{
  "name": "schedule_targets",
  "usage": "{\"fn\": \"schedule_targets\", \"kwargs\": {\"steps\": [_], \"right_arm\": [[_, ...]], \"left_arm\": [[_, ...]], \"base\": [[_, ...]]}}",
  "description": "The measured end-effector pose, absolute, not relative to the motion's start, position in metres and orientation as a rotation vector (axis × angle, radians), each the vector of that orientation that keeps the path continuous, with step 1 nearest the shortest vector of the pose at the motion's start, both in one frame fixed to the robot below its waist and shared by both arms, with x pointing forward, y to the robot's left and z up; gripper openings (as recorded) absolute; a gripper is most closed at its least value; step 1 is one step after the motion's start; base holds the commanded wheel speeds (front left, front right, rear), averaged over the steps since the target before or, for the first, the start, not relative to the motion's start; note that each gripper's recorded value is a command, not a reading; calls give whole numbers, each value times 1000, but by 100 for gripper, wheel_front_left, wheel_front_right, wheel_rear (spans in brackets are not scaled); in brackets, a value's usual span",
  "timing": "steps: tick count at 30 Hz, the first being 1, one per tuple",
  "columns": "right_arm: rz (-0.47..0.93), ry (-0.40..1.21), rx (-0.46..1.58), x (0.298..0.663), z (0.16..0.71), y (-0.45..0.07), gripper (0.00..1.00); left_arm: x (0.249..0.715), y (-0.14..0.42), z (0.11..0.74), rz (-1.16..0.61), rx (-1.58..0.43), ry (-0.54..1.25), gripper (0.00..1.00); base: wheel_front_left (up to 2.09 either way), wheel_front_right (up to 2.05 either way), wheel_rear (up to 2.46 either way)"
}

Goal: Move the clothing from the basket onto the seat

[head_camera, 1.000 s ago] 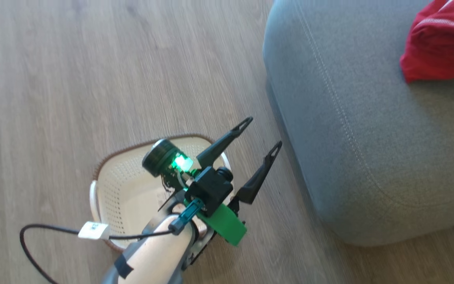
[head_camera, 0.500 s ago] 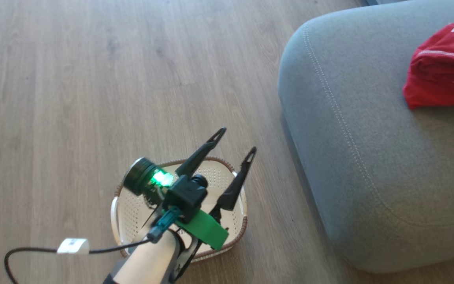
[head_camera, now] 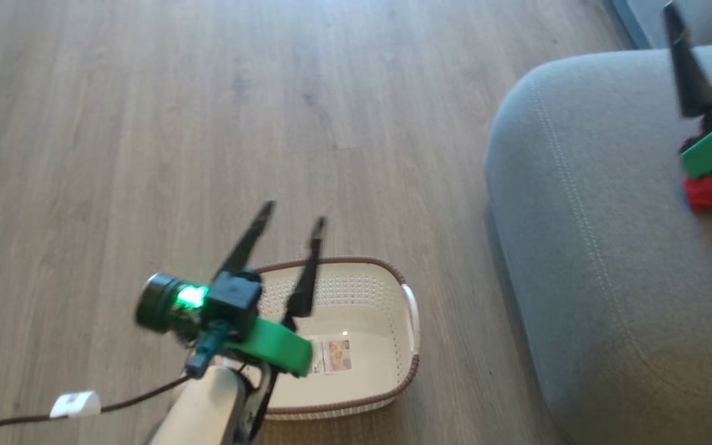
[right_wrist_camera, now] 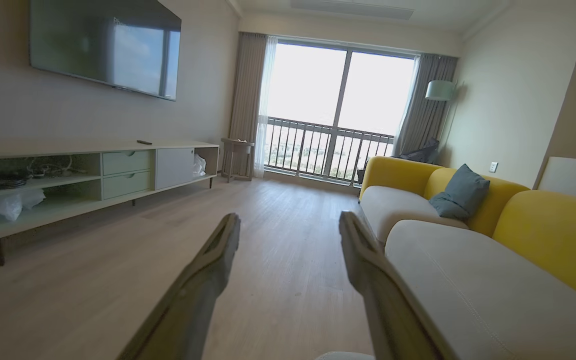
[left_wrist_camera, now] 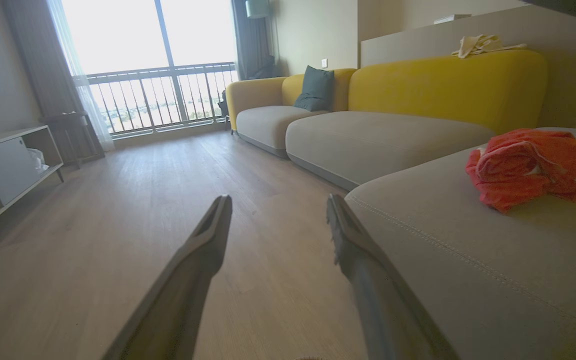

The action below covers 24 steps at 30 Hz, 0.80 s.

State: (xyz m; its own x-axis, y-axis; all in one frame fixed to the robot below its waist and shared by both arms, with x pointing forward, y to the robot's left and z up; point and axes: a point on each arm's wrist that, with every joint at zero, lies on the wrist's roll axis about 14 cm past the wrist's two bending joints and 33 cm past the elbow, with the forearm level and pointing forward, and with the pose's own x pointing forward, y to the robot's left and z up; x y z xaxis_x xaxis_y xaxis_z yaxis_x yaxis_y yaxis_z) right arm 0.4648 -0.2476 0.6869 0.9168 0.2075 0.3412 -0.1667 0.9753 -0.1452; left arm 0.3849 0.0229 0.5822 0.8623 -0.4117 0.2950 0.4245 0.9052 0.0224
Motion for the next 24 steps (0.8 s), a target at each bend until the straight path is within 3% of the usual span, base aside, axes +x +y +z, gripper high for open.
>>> {"fn": "schedule_targets", "kwargs": {"steps": [5,10,24], "right_arm": [[294,-391,-67,450,664,-190,100],[290,-367,49,432,632,-166,100],[211,-153,103,389,535,-143,100]], "left_arm": [[386,69,566,-243,-16,-252,100],[384,104,572,-98,-41,-266,100],[364,131,527,-2,-38,-133,100]], "base": [[0,0,0],[0,0,0],[0,0,0]]}}
